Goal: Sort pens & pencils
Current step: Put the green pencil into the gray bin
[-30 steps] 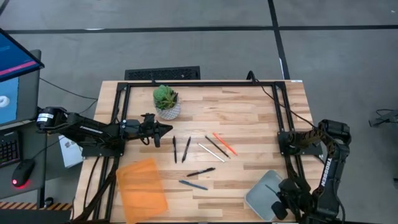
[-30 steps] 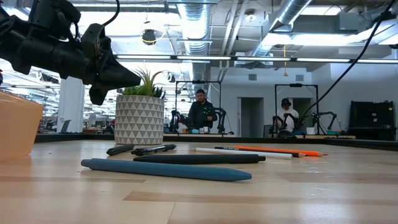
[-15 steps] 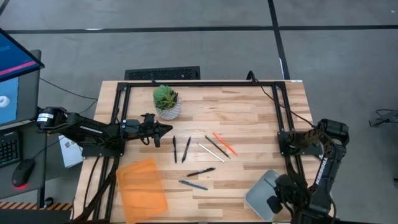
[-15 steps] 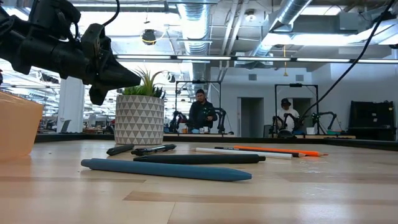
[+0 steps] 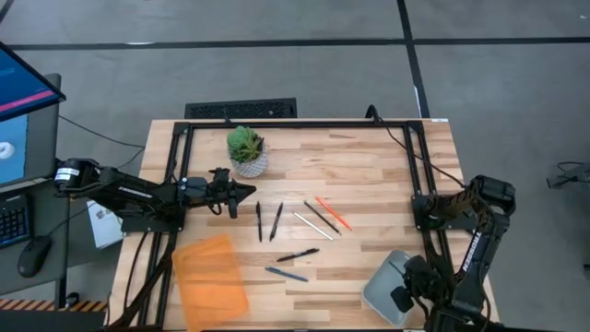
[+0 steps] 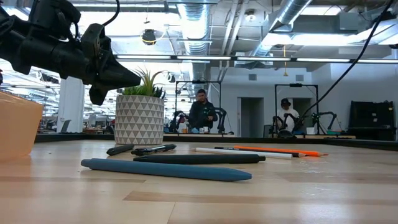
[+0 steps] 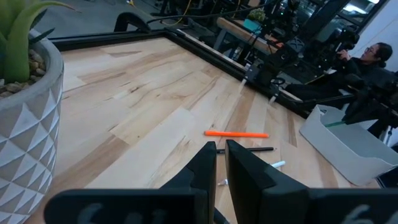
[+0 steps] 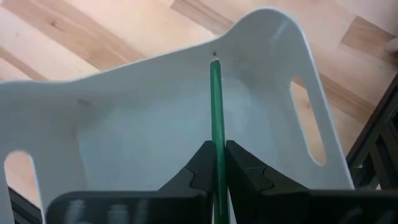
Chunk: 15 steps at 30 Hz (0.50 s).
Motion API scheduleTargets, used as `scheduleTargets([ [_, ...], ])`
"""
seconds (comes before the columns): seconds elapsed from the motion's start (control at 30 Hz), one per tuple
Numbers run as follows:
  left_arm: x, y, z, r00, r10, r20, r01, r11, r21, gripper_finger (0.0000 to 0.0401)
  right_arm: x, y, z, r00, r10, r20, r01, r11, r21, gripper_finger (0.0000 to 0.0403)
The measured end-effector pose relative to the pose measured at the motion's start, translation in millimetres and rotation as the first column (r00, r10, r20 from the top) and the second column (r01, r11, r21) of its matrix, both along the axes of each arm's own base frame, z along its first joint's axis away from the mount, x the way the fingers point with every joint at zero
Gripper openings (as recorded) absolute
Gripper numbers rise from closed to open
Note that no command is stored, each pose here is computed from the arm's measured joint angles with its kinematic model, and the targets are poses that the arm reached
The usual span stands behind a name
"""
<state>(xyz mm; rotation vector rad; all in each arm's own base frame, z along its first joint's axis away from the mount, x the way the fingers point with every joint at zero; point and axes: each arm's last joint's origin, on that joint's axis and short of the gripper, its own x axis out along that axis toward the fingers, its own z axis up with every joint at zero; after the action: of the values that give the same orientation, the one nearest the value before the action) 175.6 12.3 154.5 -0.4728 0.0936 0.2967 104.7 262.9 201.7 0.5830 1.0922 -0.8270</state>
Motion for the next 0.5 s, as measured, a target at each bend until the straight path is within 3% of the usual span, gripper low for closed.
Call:
scheduleTargets([
  [0.5, 0.0, 0.0, -0.2, 1.000, 0.000, -0.003, 0.000, 1.000, 0.002, 0.0025, 21.5, -10.1, 0.1, 0.999, -0.032, -0.009, 0.031, 0.999, -0.019, 0.0104],
])
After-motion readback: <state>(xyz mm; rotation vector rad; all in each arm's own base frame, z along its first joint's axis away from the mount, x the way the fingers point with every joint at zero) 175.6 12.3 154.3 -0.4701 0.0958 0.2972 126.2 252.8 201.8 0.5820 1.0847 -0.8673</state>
